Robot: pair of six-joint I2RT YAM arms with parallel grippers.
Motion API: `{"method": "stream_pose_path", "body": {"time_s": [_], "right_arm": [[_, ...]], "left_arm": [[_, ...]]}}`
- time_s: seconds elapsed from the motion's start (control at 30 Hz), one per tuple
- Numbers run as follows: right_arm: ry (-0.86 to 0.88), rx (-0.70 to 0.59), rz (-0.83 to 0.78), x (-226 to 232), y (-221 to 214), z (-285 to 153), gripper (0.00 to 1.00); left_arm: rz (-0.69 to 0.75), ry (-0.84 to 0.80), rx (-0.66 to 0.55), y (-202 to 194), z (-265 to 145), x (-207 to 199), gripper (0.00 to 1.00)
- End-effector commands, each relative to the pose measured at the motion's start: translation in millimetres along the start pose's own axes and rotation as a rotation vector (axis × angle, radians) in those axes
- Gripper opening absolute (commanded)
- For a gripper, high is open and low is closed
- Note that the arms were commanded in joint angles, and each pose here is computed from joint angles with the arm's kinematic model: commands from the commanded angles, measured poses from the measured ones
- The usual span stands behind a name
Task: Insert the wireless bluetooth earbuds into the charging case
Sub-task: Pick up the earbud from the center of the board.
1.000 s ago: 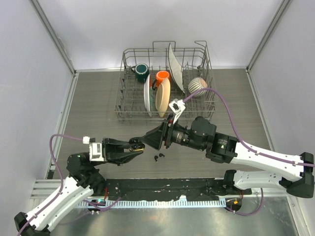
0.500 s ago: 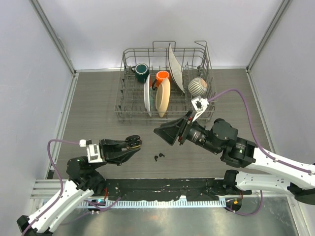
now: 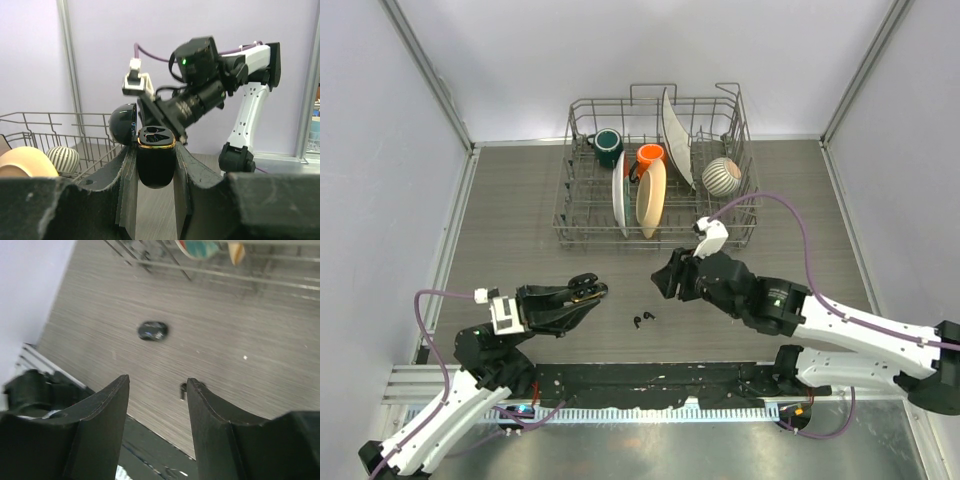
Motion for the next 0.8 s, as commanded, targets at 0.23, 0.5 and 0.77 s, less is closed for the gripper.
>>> {"method": "stream_pose_path", "body": {"time_s": [0.23, 0.5, 0.77], "right_arm": [[-0.105, 0.222, -0.234, -41.5, -67.4, 46.1, 0.54], [-0.132, 0.383, -0.323, -52.3, -101.2, 75.7, 0.53], [-0.112, 0.439, -0.348, -53.6, -120.9, 91.9, 0.51]], "left_arm": [[0.007, -0.005, -0.055, 14.3, 0.6, -2.9, 0.00], [0.013, -0.010, -0.034, 13.8, 0.9, -3.8, 0.00], [0.023, -0.012, -0.024, 13.1, 0.3, -4.1, 0.00]]}}
Point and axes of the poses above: each gripper's point midway between its finger pads, its own z axis out along the fingers, its own x axis along the line the jaws close on, y = z × x, the point moved 1 cm from there along -z, back along the fingers, and after that the axes turned 2 degrees about z, right-handed, at the moved point
